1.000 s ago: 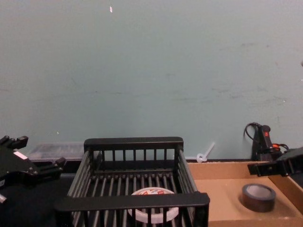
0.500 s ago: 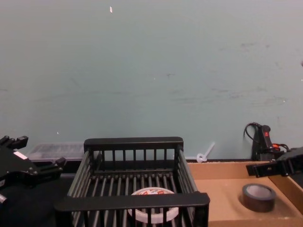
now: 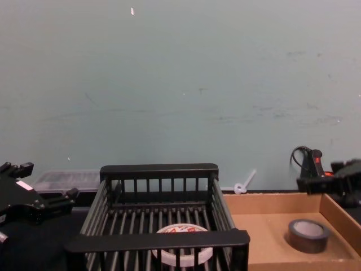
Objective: Pick up the white tape and place it into the black box , Pick up the silver tape and place it into the brown box.
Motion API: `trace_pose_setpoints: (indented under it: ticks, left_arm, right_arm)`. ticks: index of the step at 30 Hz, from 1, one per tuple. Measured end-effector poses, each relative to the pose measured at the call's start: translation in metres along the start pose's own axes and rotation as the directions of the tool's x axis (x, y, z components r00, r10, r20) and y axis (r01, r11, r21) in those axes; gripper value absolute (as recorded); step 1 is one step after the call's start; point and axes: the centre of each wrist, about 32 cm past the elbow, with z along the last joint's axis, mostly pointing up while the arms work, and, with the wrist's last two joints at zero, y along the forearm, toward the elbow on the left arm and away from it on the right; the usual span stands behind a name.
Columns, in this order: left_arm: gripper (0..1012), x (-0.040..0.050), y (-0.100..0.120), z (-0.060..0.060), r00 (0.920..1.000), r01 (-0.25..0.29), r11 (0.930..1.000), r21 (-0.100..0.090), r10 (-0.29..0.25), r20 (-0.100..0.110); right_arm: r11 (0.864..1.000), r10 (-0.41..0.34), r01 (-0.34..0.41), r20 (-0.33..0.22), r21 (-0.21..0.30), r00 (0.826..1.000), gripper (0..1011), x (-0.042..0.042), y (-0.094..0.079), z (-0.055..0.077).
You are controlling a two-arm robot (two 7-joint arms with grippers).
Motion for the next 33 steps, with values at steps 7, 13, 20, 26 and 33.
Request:
trace_pose_setpoints:
  ticks: [7,13,20,26,33]
  left_arm:
    - [1001,0.0000,0.000,0.000,1.0000,0.000,1.0000,0.000,0.000,0.000]
    - [1001,0.0000,0.000,0.000,1.0000,0.000,1.0000,0.000,0.000,0.000]
    - [1001,0.0000,0.000,0.000,1.0000,0.000,1.0000,0.000,0.000,0.000]
    - [1001,0.0000,0.000,0.000,1.0000,0.000,1.0000,0.000,0.000,0.000]
    - [1001,0.0000,0.000,0.000,1.0000,0.000,1.0000,0.000,0.000,0.000]
  right_arm:
    - [0.980,-0.135,0.126,0.050,0.155,0.990,1002,-0.0102,-0.003,-0.021]
    - [0.959,-0.209,0.195,0.050,0.208,0.977,1003,-0.0158,-0.001,-0.045]
    - [0.955,-0.241,0.227,0.055,0.190,0.969,1002,-0.0195,0.003,-0.062]
    - [0.954,-0.247,0.235,0.049,0.185,0.968,1002,-0.0199,0.004,-0.065]
    - [0.955,-0.248,0.235,0.048,0.183,0.968,1002,-0.0197,0.004,-0.065]
